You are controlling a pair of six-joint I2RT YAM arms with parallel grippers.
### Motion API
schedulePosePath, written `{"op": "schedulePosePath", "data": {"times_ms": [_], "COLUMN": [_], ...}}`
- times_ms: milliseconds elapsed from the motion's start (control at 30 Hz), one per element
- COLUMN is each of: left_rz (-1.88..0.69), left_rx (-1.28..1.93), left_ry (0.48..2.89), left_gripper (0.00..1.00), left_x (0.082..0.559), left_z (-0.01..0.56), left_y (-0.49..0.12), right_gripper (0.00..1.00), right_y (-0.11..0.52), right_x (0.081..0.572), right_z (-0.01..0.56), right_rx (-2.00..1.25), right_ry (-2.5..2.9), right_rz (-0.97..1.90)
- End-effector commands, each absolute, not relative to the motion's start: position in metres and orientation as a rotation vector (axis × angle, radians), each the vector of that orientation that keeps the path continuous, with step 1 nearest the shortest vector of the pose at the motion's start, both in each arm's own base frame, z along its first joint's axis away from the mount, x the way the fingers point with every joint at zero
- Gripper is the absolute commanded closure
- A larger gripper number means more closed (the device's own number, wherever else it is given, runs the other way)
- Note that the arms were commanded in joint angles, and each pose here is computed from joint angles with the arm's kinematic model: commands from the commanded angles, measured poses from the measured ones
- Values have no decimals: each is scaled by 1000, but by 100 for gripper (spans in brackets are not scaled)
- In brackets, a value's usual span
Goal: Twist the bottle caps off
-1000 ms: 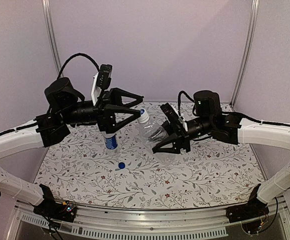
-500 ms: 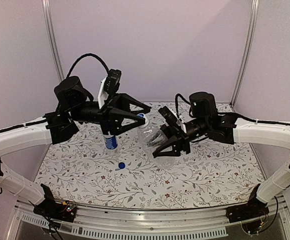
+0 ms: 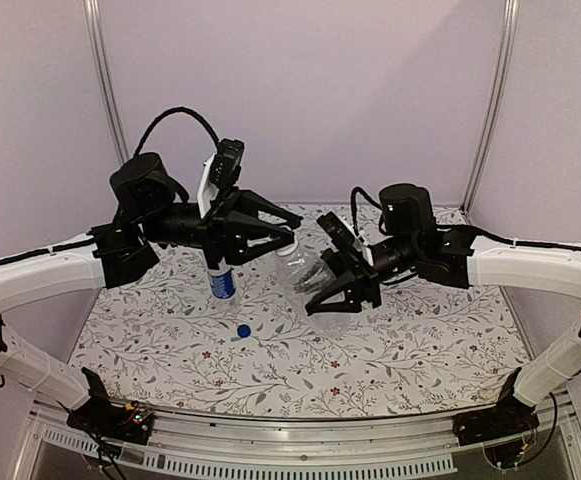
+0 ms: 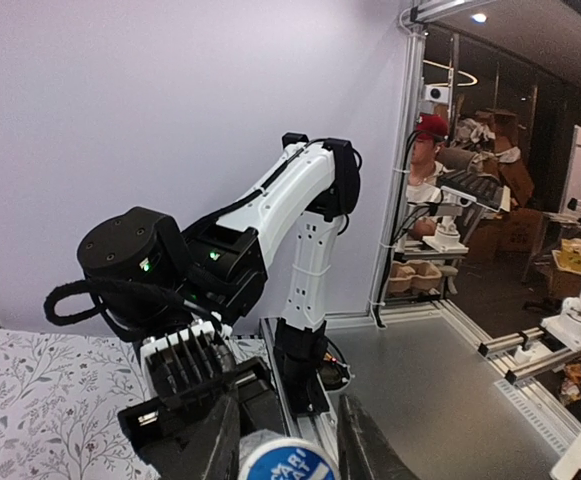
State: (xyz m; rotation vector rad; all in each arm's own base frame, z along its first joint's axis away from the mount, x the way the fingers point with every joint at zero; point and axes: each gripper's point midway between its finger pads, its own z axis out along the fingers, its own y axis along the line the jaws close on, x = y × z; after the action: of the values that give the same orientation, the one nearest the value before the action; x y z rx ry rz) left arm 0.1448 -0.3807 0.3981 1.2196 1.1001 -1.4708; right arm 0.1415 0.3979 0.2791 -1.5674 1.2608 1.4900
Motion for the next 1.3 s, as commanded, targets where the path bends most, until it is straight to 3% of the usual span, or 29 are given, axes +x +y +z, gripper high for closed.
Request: {"op": "schedulePosePath", "data": {"times_ms": [0, 233, 467, 633, 967, 1133, 1267], "left_rz": [-1445, -1387, -1202, -1106, -1106, -1131, -1149], "left_rx": [1201, 1064, 493, 285, 304, 444, 598], "left_ry": [1081, 1182, 1508, 1625, 1605, 1506, 1389], "left_gripper": [75, 100, 100, 100, 70, 39, 24], "left_x": [147, 165, 237, 254, 249, 232, 210], "left_z": [404, 403, 401, 391, 399, 413, 427], "left_y": [-377, -371, -351, -345, -348, -352, -352], "right_gripper": [74, 75, 75, 74, 75, 75, 75], "right_y": [403, 403, 394, 392, 394, 397, 398], "right_x": [152, 186, 235, 246, 239, 222, 201], "right_z": [290, 289, 284, 278, 272, 272, 276], "right_rx": [-1529, -1386, -1202, -1176, -1216, -1283, -1364], "right_ry": [1262, 1389, 1509, 1528, 1521, 1476, 1408], "right_rz": [1445, 1262, 997, 927, 967, 1046, 1145]}}
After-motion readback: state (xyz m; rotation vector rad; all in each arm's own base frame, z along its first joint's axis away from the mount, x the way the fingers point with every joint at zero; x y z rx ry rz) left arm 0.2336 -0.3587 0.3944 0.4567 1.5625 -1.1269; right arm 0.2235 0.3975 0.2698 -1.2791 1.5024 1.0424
